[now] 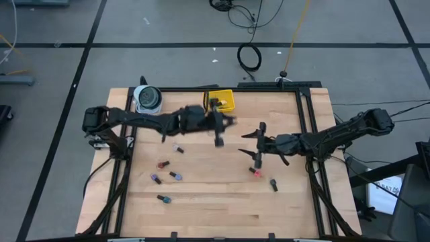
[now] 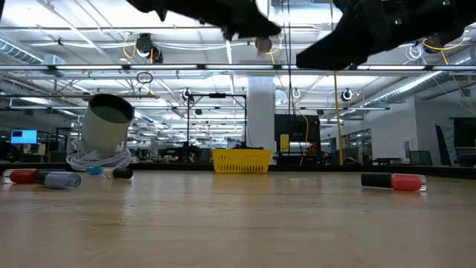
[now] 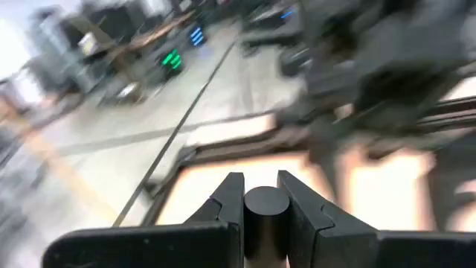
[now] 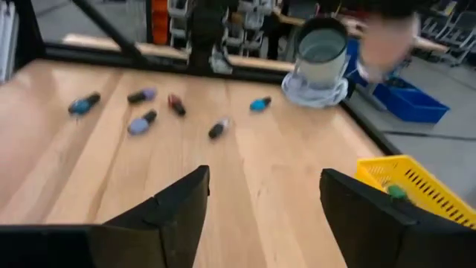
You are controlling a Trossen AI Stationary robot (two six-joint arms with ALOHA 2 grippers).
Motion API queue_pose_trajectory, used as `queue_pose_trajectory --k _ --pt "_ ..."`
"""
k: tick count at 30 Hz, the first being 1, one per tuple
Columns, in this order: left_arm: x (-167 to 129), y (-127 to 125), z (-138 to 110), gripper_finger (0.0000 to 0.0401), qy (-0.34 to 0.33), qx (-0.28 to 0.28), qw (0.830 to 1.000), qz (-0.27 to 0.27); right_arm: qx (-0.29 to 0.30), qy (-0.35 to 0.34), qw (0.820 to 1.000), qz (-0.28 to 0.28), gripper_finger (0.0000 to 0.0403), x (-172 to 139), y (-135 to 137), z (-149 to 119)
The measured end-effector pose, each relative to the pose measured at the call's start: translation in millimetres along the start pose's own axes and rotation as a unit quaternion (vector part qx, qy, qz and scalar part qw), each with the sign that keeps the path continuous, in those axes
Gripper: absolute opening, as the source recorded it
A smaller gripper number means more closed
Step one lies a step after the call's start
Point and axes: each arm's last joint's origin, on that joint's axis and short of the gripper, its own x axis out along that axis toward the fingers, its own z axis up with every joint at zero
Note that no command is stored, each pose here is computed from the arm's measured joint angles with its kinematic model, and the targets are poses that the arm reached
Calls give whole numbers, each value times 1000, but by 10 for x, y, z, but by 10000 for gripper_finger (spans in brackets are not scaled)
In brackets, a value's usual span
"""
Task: Pick & Place Nail Polish
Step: Put the light pink nail polish bottle into the yellow bin
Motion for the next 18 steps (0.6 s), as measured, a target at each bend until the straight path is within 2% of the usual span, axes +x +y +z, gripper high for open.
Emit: queue_pose_trajectory --k 4,9,18 --pt "73 417 -231 41 36 -47 998 33 7 -19 1000 -2 247 -103 -46 87" --pt "227 864 -647 41 62 -105 991 55 9 -23 1000 -1 235 -192 -82 134" --pt "438 1278 -1460 41 121 -209 964 108 2 -6 1000 0 218 -195 -82 100"
